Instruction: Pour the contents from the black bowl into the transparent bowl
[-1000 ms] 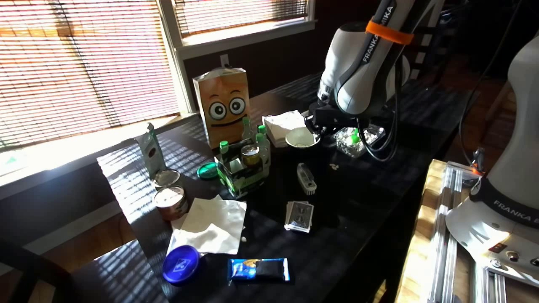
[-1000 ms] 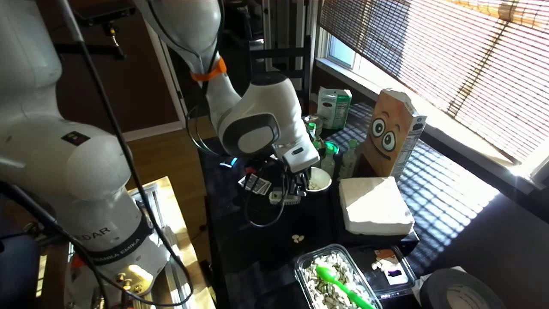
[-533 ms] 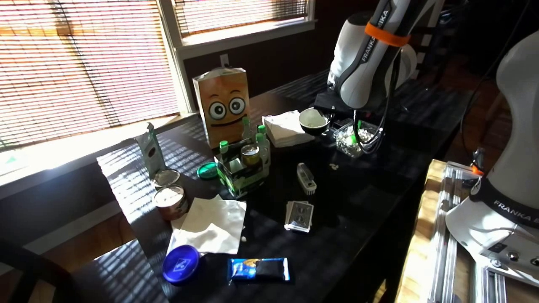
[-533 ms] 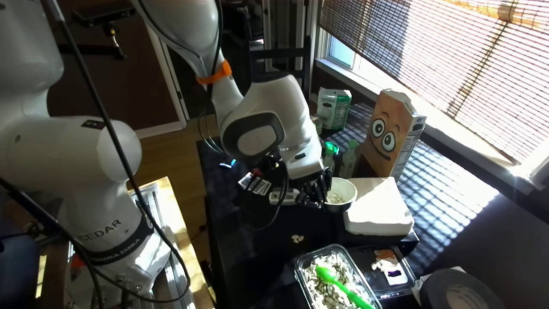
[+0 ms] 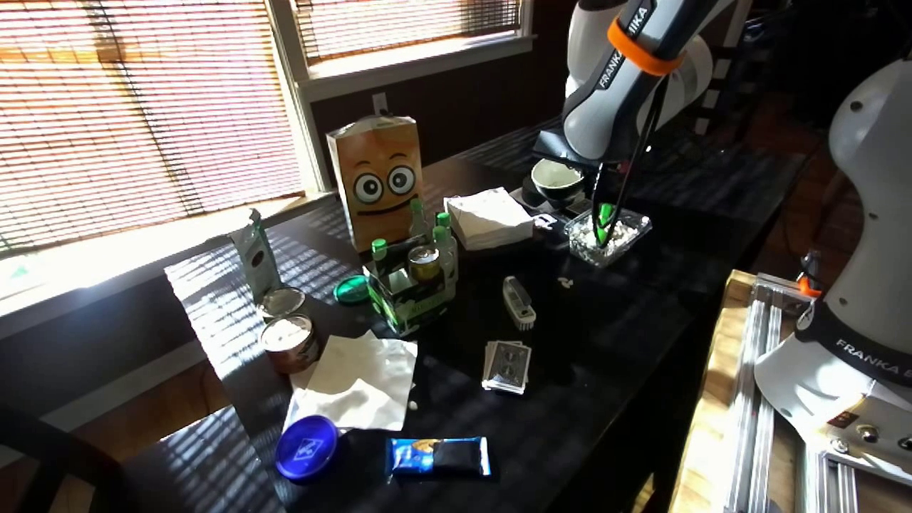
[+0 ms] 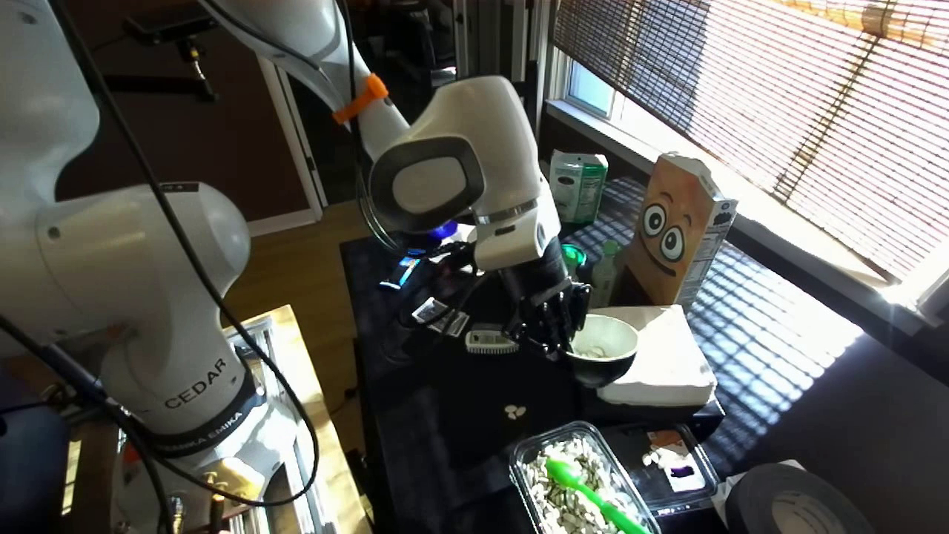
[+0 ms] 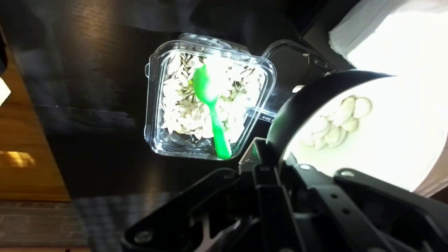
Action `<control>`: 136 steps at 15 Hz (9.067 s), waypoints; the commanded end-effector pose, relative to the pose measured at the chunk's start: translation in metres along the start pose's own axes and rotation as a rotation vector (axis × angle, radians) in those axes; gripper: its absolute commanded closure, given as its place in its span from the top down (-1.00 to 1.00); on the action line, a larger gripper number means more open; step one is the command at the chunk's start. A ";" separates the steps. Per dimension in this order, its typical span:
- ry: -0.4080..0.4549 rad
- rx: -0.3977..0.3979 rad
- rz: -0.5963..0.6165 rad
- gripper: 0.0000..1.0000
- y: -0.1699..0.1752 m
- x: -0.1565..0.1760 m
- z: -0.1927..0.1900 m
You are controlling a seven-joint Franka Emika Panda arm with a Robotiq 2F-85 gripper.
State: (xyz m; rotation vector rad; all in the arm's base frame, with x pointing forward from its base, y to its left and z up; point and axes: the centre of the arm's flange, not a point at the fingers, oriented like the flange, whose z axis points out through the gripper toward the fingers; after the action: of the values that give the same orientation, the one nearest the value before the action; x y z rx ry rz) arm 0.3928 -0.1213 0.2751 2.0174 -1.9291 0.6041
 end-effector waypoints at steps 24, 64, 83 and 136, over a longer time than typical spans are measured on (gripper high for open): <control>-0.039 -0.185 -0.020 -0.84 -0.030 -0.047 0.032; 0.217 -0.253 0.228 -0.96 0.034 -0.014 0.000; 0.571 -0.577 -0.142 -0.84 -0.003 -0.029 0.019; 0.714 -1.219 -1.131 -0.96 -0.014 -0.028 0.142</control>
State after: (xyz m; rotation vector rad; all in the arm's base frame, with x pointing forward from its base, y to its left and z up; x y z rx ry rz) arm 0.4251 -0.1602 0.1153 1.2233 -0.2184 -0.1422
